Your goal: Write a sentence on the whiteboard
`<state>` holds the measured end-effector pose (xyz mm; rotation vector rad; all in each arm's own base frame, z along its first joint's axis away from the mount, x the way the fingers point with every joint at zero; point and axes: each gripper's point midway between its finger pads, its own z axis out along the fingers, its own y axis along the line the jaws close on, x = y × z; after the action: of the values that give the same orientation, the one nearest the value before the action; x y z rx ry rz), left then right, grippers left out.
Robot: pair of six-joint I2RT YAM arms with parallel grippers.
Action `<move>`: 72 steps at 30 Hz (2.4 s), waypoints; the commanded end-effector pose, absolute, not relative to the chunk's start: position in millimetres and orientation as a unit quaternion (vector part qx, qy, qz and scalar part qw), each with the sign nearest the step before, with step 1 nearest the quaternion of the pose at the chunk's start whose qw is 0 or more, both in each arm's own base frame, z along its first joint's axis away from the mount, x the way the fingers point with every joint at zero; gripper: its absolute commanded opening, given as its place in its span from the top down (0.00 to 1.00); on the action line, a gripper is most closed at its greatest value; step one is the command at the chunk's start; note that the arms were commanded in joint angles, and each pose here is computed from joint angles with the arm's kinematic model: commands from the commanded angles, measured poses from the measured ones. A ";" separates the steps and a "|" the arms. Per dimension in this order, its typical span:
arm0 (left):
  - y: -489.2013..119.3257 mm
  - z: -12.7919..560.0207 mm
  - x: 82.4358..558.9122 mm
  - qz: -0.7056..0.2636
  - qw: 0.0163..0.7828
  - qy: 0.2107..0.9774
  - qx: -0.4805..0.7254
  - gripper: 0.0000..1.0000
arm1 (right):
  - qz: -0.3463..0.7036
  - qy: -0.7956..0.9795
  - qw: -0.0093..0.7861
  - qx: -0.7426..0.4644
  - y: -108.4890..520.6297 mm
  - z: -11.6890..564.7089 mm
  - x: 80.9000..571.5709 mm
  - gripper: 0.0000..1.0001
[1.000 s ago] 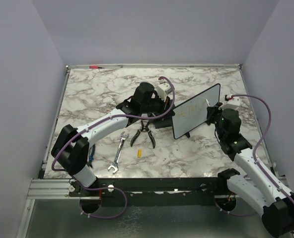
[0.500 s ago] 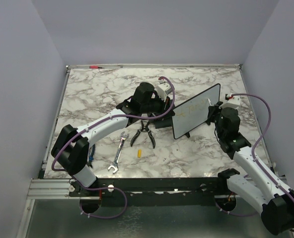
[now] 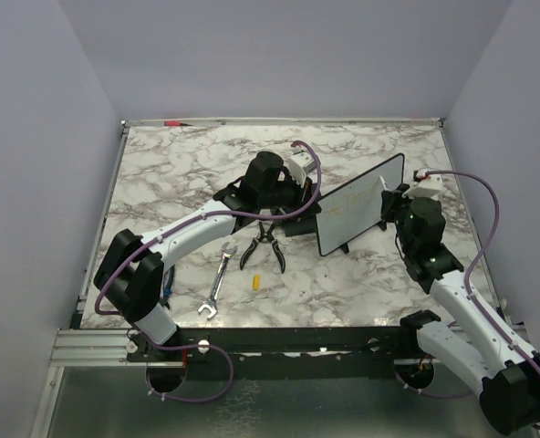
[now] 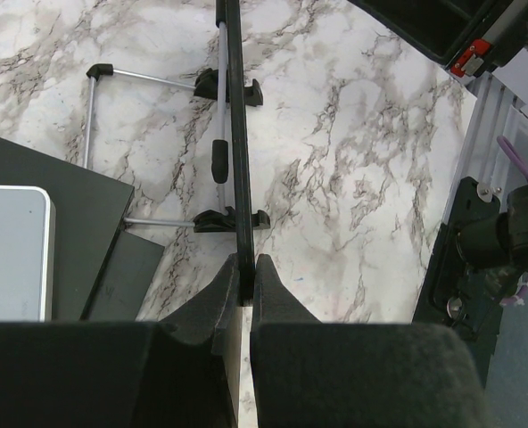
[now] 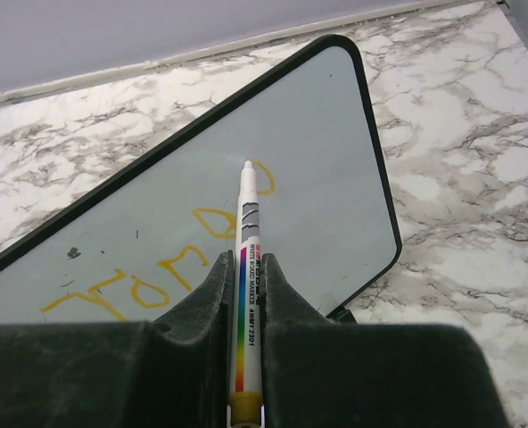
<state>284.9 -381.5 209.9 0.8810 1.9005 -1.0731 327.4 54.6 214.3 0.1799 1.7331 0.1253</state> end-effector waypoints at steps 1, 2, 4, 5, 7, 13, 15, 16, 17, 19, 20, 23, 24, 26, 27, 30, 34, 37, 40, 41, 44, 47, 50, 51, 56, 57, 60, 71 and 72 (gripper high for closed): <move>-385.2 221.0 268.5 -0.437 0.373 0.730 0.369 1.00 | 0.086 0.760 0.642 0.053 68.1 220.1 325.9 0.99; -385.2 221.1 268.7 -0.437 0.373 0.730 0.369 1.00 | 0.086 0.763 0.638 0.054 67.9 217.6 325.0 0.99; -385.6 221.7 267.9 -0.438 0.373 0.729 0.370 1.00 | 0.090 0.770 0.630 0.055 69.1 211.5 322.5 0.99; -385.6 221.8 267.9 -0.438 0.373 0.730 0.370 1.00 | 0.092 0.773 0.626 0.054 69.8 208.1 321.2 0.99; -385.7 221.9 267.6 -0.438 0.373 0.729 0.370 1.00 | 0.093 0.779 0.617 0.059 69.6 201.1 318.9 0.99; -385.6 222.5 267.5 -0.439 0.373 0.729 0.370 1.00 | 0.084 0.797 0.593 0.079 64.6 181.5 313.7 0.99; -385.8 222.5 267.2 -0.439 0.373 0.729 0.370 1.00 | 0.083 0.800 0.589 0.083 63.6 176.9 312.6 0.99; -385.8 223.1 267.1 -0.439 0.374 0.729 0.370 1.00 | 0.081 0.802 0.586 0.085 63.0 174.6 312.1 0.99; -385.9 223.3 266.7 -0.439 0.373 0.729 0.370 1.00 | 0.079 0.804 0.584 0.086 62.6 172.6 311.8 0.99; -385.8 223.2 267.1 -0.439 0.374 0.728 0.370 1.00 | 0.079 0.805 0.581 0.090 62.2 171.0 312.5 0.99; -385.8 223.2 267.0 -0.439 0.374 0.728 0.370 1.00 | 0.078 0.806 0.579 0.090 62.1 169.1 312.4 0.99; -385.6 223.8 267.0 -0.439 0.375 0.728 0.370 1.00 | 0.070 0.808 0.576 0.097 59.2 165.6 313.1 0.99; -385.7 223.8 266.9 -0.439 0.375 0.728 0.371 1.00 | 0.066 0.809 0.576 0.100 57.7 165.2 313.9 0.99; -385.9 223.9 266.5 -0.439 0.374 0.728 0.371 1.00 | 0.056 0.814 0.568 0.106 54.5 161.4 313.6 0.99; -385.8 224.0 266.5 -0.439 0.375 0.728 0.371 1.00 | 0.051 0.817 0.564 0.108 53.0 159.2 313.5 0.99; -385.5 223.8 266.7 -0.438 0.375 0.728 0.371 1.00 | 0.044 0.815 0.566 0.114 50.2 160.2 315.0 0.99; -385.4 224.4 266.4 -0.439 0.375 0.728 0.371 1.00 | 0.032 0.809 0.574 0.123 45.1 164.7 317.2 0.99; -385.5 224.4 266.4 -0.439 0.376 0.727 0.371 1.00 | 0.028 0.804 0.581 0.126 42.6 170.2 318.6 0.99; -385.4 224.9 266.4 -0.438 0.376 0.727 0.370 1.00 | 0.028 0.793 0.595 0.127 41.9 179.4 322.9 0.99; -385.0 225.1 266.9 -0.438 0.377 0.728 0.370 1.00 | 0.027 0.791 0.597 0.127 42.0 181.2 323.9 0.99; -385.0 225.1 267.1 -0.438 0.377 0.728 0.370 1.00 | 0.025 0.787 0.603 0.129 40.6 187.9 324.9 0.99; -384.8 225.5 266.4 -0.438 0.378 0.727 0.371 1.00 | 0.018 0.779 0.612 0.138 34.0 195.7 319.7 0.99; -384.4 226.1 266.8 -0.437 0.379 0.727 0.370 1.00 | 0.011 0.769 0.623 0.142 28.5 205.8 314.0 0.99; -384.5 226.3 266.5 -0.438 0.378 0.726 0.371 1.00 | 0.009 0.771 0.620 0.141 27.6 205.9 311.9 0.99; -384.4 227.5 266.1 -0.439 0.379 0.726 0.370 1.00 | 0.009 0.770 0.624 0.135 27.5 213.0 314.5 0.99; -384.5 227.7 265.7 -0.439 0.379 0.726 0.370 1.00 | 0.011 0.769 0.625 0.133 28.2 214.2 316.3 0.99; -384.2 228.4 265.2 -0.439 0.379 0.725 0.371 1.00 | 0.020 0.769 0.627 0.126 30.5 216.5 321.2 0.99; -383.3 228.9 264.9 -0.439 0.380 0.725 0.371 1.00 | 0.041 0.759 0.640 0.115 36.1 229.6 335.1 0.99; -383.8 229.4 264.3 -0.439 0.380 0.724 0.372 1.00 | 0.042 0.759 0.640 0.113 36.9 229.9 335.5 0.99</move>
<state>279.4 -381.2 212.0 0.8962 1.9000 -1.0729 328.6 30.6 209.5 0.2879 1.7808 0.0538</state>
